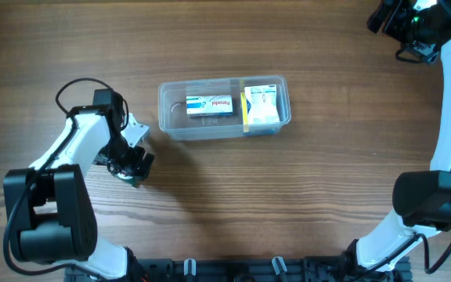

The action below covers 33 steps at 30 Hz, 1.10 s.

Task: Pack container
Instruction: 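Lower the left gripper and grasp the Zam-Buk tin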

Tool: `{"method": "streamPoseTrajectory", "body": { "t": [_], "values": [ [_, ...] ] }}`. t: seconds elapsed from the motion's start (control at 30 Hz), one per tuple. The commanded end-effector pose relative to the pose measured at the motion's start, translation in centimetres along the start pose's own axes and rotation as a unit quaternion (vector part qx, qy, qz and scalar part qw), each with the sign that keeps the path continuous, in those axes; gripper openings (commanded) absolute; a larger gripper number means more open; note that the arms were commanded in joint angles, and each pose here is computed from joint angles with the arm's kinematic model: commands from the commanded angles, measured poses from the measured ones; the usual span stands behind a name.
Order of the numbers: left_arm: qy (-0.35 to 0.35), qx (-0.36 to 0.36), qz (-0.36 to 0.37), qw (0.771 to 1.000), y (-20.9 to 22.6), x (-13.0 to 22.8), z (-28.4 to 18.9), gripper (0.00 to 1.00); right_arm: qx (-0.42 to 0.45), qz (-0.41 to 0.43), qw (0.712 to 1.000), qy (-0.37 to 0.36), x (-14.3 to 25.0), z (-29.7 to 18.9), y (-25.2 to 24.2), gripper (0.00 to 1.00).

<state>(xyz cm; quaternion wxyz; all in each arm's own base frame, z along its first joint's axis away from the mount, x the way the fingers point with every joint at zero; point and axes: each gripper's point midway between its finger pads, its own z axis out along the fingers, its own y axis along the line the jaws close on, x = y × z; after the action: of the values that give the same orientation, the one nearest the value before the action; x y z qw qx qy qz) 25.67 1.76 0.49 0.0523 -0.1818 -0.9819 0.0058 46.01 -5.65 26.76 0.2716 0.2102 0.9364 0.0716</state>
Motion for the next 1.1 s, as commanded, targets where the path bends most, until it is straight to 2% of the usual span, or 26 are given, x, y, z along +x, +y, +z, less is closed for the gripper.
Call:
{"method": "streamPoseTrajectory", "body": {
  "t": [0.0,0.2,0.3,0.57,0.73,1.07],
  "values": [
    [0.001,-0.001,0.011,1.0,0.3,-0.1,0.4,0.94,0.004,0.003,1.0,-0.003,-0.1,0.0,0.0,1.0],
    [-0.022,0.015,0.01,1.0,-0.2,-1.1,0.4,0.68,0.005,0.003,1.0,-0.003,-0.1,0.0,0.0,1.0],
    [-0.037,0.03,0.011,0.999,-0.6,-1.7,0.3,0.58,0.005,0.003,1.0,-0.003,-0.1,0.0,0.0,1.0],
    [-0.044,0.038,0.009,0.998,-0.9,-2.0,0.3,0.49,0.005,0.003,1.0,-0.003,-0.1,0.0,0.0,1.0],
    [-0.06,0.061,-0.026,0.996,-1.6,-2.7,0.1,0.47,0.005,0.003,1.0,-0.003,-0.1,0.0,0.0,1.0],
    [-0.066,0.062,-0.099,0.991,-1.4,-3.2,0.1,0.38,0.005,0.003,1.0,-0.003,-0.1,0.0,0.0,1.0]
  ]
}}
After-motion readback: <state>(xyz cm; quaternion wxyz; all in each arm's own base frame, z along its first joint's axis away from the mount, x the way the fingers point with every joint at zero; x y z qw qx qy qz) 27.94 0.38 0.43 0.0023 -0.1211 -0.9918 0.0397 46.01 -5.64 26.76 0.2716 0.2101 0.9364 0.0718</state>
